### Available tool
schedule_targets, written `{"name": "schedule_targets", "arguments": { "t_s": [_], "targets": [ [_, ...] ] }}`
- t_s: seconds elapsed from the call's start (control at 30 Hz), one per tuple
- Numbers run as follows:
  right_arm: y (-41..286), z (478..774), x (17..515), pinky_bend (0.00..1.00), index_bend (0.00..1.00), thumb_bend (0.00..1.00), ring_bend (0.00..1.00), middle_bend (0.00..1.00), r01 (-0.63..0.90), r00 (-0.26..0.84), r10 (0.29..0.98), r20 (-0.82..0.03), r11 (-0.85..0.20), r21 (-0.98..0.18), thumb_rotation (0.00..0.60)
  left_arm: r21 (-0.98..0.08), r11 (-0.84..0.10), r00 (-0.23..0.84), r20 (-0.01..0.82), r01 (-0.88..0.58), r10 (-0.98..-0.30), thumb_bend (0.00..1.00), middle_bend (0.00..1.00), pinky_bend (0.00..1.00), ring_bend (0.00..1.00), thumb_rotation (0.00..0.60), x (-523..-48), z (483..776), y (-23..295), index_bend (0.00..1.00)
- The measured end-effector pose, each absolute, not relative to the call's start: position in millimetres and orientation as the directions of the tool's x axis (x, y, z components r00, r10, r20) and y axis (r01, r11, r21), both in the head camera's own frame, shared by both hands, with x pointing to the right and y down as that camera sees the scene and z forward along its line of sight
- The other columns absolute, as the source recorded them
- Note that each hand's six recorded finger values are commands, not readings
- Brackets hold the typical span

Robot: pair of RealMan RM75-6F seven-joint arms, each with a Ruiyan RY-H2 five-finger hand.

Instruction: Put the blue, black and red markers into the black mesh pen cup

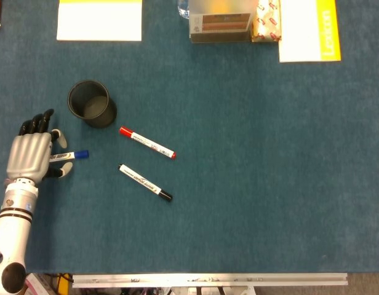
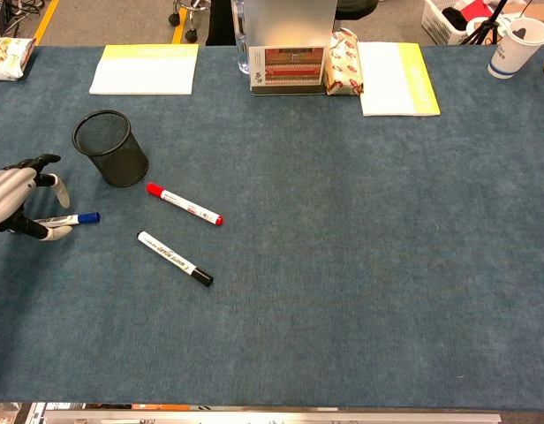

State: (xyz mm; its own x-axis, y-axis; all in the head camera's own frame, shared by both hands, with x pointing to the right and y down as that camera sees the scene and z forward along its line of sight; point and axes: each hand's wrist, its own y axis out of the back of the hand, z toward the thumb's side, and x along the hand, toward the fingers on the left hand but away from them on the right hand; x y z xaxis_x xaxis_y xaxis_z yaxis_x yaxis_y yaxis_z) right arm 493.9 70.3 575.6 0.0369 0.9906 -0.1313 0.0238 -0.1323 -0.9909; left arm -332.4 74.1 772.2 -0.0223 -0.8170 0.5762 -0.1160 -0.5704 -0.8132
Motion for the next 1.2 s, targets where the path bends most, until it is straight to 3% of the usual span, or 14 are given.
{"name": "schedule_targets", "arguments": {
  "t_s": [0.77,1.2],
  "targets": [
    [70.2,576.0,493.8,0.64,0.34,0.00,0.42,0.32,0.023,0.038,0.990,-0.133,-0.134,-0.991,0.600,-0.804,-0.586,-0.035,0.592,-0.102,-0.805,0.21,0.05,0.09,0.00,0.582,-335.7,780.1,75.1,0.52],
    [70.2,577.6,493.2,0.64,0.34,0.00,0.42,0.32,0.021,0.039,0.990,-0.139,-0.140,-0.990,0.600,-0.803,-0.586,-0.035,0.592,-0.108,-0.805,0.21,0.05,0.09,0.00,0.576,-335.5,779.7,74.3,0.53]
  ]
}}
